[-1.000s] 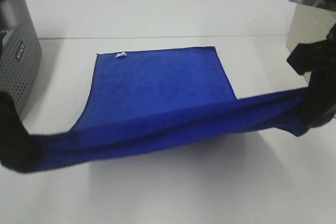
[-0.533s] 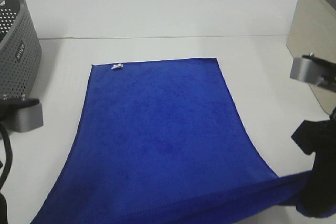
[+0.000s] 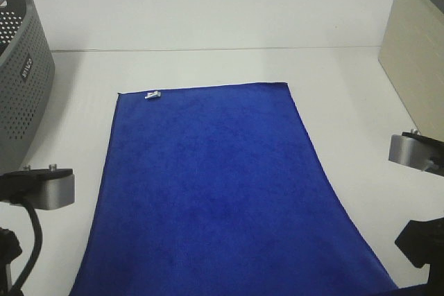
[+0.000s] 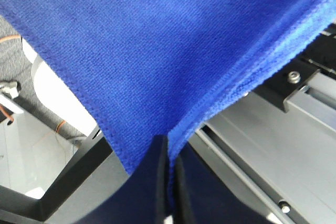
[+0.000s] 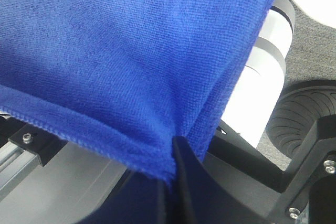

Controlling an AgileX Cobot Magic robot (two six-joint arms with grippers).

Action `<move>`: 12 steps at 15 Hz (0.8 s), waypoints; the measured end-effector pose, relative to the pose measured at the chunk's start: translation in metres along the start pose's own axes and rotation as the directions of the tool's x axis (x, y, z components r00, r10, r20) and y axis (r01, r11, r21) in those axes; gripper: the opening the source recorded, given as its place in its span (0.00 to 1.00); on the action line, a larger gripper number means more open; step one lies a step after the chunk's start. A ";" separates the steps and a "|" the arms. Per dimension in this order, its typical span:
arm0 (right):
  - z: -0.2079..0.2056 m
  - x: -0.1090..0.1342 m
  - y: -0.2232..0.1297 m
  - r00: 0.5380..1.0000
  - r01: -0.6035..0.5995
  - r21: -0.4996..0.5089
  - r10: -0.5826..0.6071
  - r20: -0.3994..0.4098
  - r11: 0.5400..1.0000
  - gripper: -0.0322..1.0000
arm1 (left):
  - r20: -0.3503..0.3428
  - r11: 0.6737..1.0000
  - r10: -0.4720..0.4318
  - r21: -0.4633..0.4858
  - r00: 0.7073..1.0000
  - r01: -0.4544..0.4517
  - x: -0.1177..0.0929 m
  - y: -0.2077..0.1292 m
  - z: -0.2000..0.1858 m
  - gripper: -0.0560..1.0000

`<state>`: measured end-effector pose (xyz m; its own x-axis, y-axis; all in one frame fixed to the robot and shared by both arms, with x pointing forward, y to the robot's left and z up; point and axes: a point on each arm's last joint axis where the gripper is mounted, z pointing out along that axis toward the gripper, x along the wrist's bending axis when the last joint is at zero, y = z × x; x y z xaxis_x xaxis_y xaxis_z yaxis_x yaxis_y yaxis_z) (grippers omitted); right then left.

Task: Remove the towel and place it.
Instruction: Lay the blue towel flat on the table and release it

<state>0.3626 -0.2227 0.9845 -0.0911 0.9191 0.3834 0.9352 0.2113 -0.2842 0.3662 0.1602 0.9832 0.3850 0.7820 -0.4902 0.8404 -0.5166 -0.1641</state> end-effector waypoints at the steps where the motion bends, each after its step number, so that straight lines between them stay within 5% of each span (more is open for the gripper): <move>1: 0.003 -0.001 0.002 1.000 -0.011 0.023 0.011 -0.001 1.000 0.04 | 0.000 1.000 0.002 0.021 1.000 -0.002 0.002 0.003 0.004 0.05; 12: 0.033 -0.011 0.029 0.993 -0.112 0.244 0.114 0.009 0.963 0.04 | -0.002 0.984 -0.024 0.174 1.000 0.024 0.018 0.021 0.034 0.05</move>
<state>0.3795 -0.2158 0.9431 0.0125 0.9402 0.3405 0.8276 0.1814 -0.5312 0.3785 0.1517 0.9418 0.3652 0.7949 -0.4846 0.7702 -0.5504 -0.3223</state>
